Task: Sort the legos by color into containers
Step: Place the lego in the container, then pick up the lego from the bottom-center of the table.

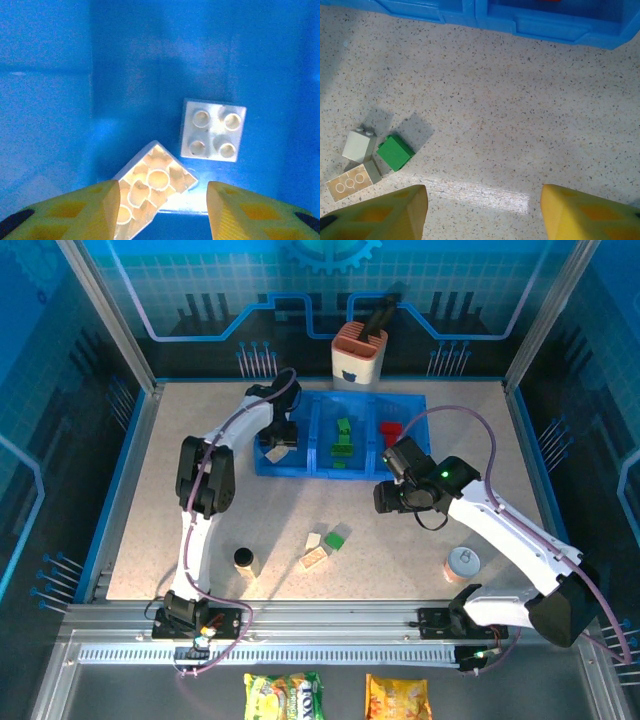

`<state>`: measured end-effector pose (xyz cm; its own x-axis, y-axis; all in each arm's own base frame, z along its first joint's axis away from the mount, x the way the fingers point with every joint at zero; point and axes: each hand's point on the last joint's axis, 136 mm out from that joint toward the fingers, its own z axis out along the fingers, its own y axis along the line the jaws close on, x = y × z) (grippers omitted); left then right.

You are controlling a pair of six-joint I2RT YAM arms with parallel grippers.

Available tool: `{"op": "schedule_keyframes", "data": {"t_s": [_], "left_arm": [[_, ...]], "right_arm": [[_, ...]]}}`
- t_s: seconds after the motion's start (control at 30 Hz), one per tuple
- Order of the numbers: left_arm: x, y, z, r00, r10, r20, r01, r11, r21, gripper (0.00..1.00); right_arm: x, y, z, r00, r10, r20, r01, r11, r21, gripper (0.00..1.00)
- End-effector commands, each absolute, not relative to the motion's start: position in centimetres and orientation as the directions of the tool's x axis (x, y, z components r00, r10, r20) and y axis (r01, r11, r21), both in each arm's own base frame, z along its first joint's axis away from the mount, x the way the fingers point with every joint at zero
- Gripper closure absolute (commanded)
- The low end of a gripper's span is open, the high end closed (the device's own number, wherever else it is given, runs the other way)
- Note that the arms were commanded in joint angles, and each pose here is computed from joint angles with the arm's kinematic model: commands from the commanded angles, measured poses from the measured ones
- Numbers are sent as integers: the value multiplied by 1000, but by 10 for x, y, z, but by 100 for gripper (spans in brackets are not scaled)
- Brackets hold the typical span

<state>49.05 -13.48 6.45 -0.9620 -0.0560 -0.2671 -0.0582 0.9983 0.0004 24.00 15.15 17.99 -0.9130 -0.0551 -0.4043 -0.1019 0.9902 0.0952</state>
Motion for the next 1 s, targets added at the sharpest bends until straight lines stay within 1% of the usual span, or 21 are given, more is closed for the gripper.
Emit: {"op": "schedule_keyframes", "data": {"t_s": [0.0,0.23,0.5,0.97], "left_arm": [[483,-139,105,-951,-73,-301,-59,997,-56,50],[468,-149,121,-950,-58,-305,-32,995,-92,50],[440,-155,132,-954,-45,-295,-6,991,-135,51],[376,-132,133,-962,-87,-257,-40,983,-181,51]], "right_arm": [[243,148,185,-909,-40,-416,-88,991,97,38],[242,148,185,-909,-41,-415,-90,991,100,38],[240,151,181,-913,-42,-406,-95,989,113,38],[236,177,164,-928,-90,-362,-143,982,121,38]]}}
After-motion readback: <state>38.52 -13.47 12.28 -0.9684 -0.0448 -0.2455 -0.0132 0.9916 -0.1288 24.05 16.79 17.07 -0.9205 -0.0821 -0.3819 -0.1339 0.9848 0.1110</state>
